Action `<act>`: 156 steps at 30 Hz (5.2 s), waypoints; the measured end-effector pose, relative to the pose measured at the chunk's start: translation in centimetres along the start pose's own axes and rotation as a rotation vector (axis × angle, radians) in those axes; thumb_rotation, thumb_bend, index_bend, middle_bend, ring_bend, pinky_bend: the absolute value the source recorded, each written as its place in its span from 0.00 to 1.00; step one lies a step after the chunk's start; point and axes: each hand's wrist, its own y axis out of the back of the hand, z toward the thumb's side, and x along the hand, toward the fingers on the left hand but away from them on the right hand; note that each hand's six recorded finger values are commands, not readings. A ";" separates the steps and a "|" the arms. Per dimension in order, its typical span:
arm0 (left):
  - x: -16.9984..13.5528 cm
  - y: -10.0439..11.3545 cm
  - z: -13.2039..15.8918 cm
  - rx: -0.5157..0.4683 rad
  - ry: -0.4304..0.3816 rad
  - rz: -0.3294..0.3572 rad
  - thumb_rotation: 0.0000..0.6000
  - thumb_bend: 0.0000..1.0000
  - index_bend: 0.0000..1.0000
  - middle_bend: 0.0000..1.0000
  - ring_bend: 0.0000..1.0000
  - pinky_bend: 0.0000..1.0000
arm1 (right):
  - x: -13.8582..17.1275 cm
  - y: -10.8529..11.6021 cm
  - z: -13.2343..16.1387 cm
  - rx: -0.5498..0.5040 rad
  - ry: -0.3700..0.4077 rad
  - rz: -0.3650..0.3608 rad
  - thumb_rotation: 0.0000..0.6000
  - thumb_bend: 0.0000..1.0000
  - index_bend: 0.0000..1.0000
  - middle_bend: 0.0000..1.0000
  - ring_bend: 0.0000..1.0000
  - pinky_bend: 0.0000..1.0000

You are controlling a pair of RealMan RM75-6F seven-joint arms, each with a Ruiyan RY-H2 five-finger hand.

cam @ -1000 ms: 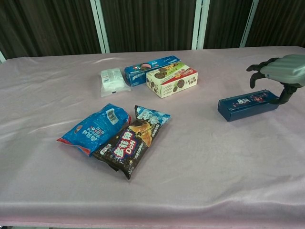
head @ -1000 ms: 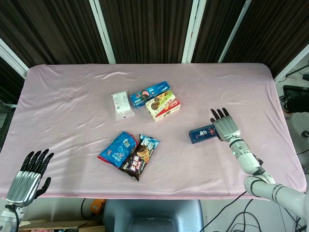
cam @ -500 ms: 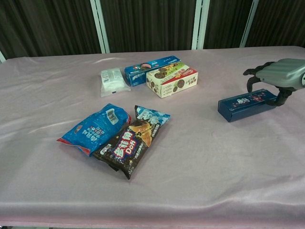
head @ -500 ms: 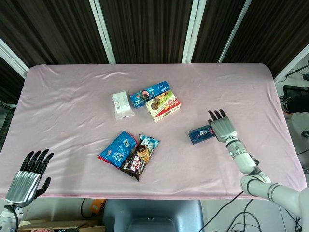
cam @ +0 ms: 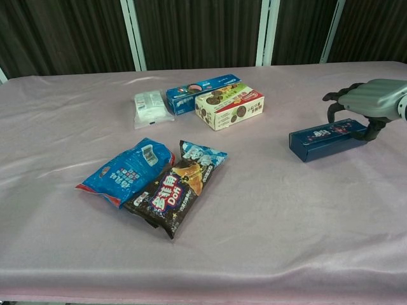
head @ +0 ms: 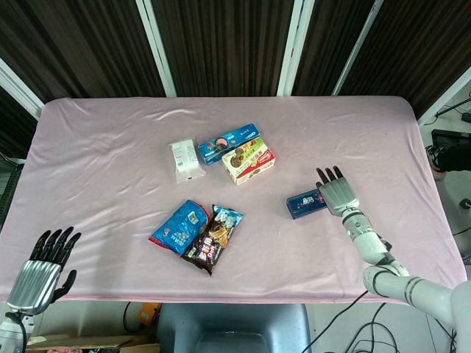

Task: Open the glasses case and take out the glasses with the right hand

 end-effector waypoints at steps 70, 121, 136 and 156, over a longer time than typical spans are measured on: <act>0.0 0.4 -0.8 -0.026 0.015 0.002 1.00 0.41 0.00 0.00 0.00 0.00 | 3.2 2.0 8.3 -0.224 0.200 0.047 1.00 0.38 0.42 0.00 0.00 0.00; 0.1 0.2 -0.5 -0.014 0.026 0.001 1.00 0.41 0.00 0.00 0.00 0.00 | 7.8 -2.6 -0.5 0.044 0.055 -0.012 1.00 0.39 0.42 0.00 0.00 0.00; -0.1 0.3 -0.4 -0.019 0.014 0.000 1.00 0.43 0.00 0.00 0.00 0.00 | 6.9 2.0 -1.3 -0.177 0.063 -0.161 1.00 0.40 0.48 0.00 0.00 0.00; -0.2 0.4 -0.6 -0.019 0.016 0.003 1.00 0.43 0.00 0.00 0.00 0.00 | 2.0 -0.2 2.2 -0.139 0.068 -0.059 1.00 0.52 0.54 0.00 0.00 0.00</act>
